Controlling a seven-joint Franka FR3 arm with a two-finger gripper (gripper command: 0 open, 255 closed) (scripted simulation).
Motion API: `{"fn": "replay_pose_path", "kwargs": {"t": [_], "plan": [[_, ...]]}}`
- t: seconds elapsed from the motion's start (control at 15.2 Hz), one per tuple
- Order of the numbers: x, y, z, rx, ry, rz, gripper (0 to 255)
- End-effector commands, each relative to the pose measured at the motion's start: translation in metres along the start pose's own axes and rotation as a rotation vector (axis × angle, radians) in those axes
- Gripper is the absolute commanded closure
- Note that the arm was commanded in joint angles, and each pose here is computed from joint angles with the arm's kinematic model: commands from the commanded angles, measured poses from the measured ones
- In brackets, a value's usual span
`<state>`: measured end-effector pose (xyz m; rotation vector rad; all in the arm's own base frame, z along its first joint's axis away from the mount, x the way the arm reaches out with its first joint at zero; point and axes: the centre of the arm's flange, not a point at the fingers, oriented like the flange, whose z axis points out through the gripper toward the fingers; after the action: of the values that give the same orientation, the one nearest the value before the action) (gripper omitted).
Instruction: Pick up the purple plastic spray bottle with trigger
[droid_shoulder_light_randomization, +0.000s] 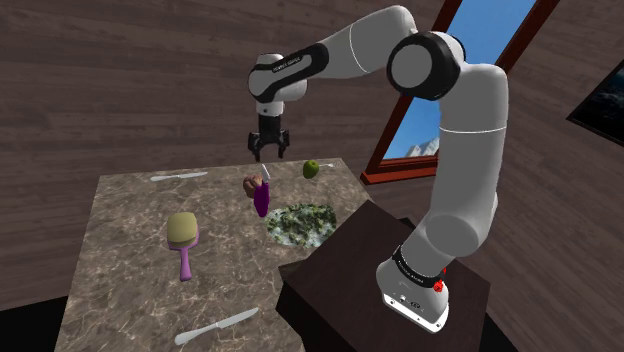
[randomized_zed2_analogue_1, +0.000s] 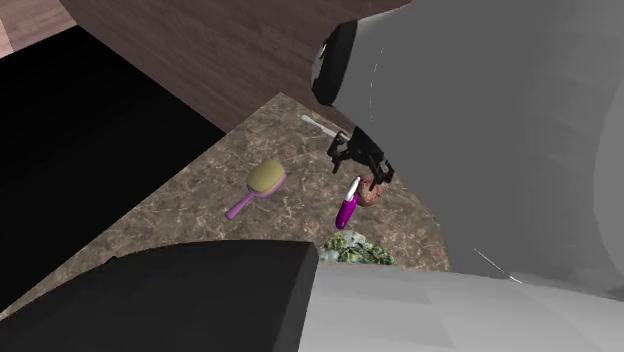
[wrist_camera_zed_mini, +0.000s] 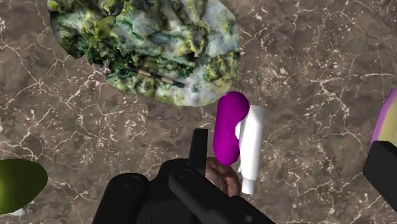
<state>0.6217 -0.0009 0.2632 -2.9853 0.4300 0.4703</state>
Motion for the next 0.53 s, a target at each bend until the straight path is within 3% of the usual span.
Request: {"fn": "replay_pose_path", "kwargs": {"t": [0.0,0.46], "plan": [[0.02,0.0,0.026,-0.003,-0.029,0.014,0],[0.084,0.005,0.106,-0.013,-0.127,0.06,0]]}}
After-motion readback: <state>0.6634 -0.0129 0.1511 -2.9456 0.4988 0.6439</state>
